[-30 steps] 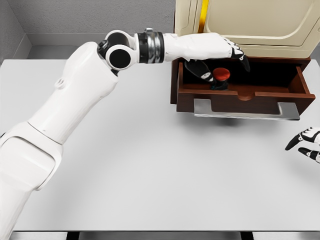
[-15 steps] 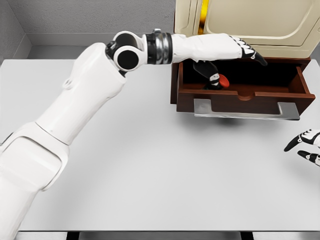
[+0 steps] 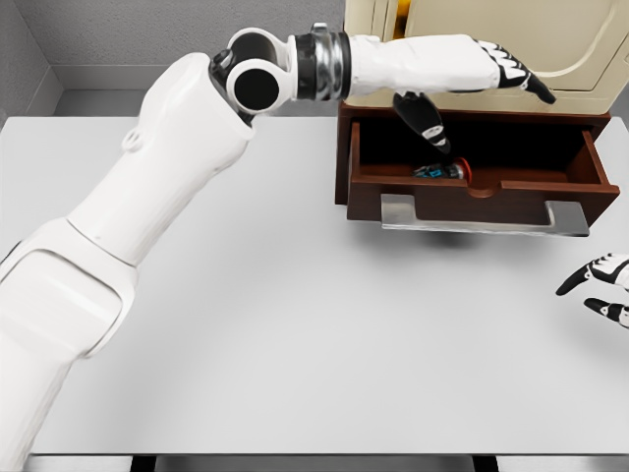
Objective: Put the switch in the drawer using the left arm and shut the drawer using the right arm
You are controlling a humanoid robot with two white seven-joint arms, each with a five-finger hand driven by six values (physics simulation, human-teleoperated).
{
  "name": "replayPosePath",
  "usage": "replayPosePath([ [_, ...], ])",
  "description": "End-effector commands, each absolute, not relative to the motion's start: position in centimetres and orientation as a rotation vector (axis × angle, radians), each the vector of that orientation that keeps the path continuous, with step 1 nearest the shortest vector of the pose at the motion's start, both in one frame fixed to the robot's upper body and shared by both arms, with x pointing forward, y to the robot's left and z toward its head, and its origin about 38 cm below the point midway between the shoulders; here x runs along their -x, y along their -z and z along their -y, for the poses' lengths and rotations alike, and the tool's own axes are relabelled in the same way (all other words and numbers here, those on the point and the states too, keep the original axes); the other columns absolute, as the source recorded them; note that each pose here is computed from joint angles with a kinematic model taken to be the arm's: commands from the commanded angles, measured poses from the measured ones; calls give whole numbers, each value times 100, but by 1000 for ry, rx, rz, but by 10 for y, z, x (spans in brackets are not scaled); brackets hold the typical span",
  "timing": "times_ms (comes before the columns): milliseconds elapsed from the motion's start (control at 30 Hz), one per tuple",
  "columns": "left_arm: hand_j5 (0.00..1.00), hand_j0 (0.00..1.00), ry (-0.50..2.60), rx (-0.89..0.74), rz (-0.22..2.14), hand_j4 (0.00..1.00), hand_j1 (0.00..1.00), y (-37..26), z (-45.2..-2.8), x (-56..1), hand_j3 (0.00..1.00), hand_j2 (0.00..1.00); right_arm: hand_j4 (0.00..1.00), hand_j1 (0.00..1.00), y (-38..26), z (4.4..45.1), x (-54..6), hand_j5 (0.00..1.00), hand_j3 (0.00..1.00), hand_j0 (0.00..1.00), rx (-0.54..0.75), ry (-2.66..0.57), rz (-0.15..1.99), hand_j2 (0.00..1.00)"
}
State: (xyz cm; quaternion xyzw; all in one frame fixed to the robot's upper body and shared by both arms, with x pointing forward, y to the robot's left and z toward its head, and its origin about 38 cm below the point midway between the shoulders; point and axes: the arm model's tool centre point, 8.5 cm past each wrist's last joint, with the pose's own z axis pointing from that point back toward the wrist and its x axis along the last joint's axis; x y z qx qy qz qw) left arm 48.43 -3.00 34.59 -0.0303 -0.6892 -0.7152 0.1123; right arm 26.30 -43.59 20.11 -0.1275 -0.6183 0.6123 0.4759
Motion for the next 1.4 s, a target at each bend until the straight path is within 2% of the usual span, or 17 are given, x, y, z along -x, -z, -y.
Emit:
replayPosePath([
  [0, 94, 94, 2066, 154, 2094, 94, 94, -359, 34, -474, 94, 94, 52, 52, -201, 436, -263, 52, 52, 52, 307, -1490, 1514, 52],
  [33, 94, 94, 2063, 187, 2148, 94, 94, -370, 36, -463, 94, 94, 51, 51, -201, 435, -263, 51, 51, 51, 306, -1490, 1516, 51],
  [100, 98, 98, 2046, 198, 2223, 98, 98, -389, 6, -453, 98, 98, 46, 46, -202, 435, -263, 46, 46, 46, 307, -1491, 1517, 46],
  [200, 100, 100, 2034, 100, 2257, 100, 100, -424, -104, -435, 100, 100, 42, 42, -203, 435, -265, 42, 42, 42, 311, -1489, 1524, 42],
  [267, 100, 100, 2044, -153, 2079, 100, 100, -427, -196, -442, 100, 100, 42, 42, -204, 435, -266, 42, 42, 42, 315, -1490, 1528, 42],
  [300, 100, 100, 2028, -213, 2000, 100, 100, -419, -227, -443, 100, 100, 42, 42, -204, 435, -266, 42, 42, 42, 315, -1490, 1528, 42],
  [367, 100, 100, 1973, -276, 1843, 100, 100, -393, -283, -445, 100, 100, 43, 43, -206, 435, -267, 43, 43, 43, 318, -1490, 1532, 43],
  [433, 100, 100, 1901, -247, 1710, 100, 100, -346, -315, -451, 100, 100, 43, 43, -207, 434, -268, 43, 43, 43, 322, -1491, 1537, 43],
  [567, 100, 100, 1868, -141, 1676, 100, 100, -304, -305, -453, 100, 100, 46, 46, -213, 433, -273, 46, 46, 46, 337, -1495, 1558, 46],
  [1200, 100, 100, 1837, -123, 1669, 100, 100, -293, -304, -460, 100, 100, 48, 48, -220, 422, -286, 48, 48, 48, 330, -1517, 1600, 48],
  [1367, 100, 100, 1860, -124, 1693, 100, 100, -295, -291, -461, 100, 100, 49, 49, -220, 423, -286, 49, 49, 49, 332, -1516, 1599, 49],
])
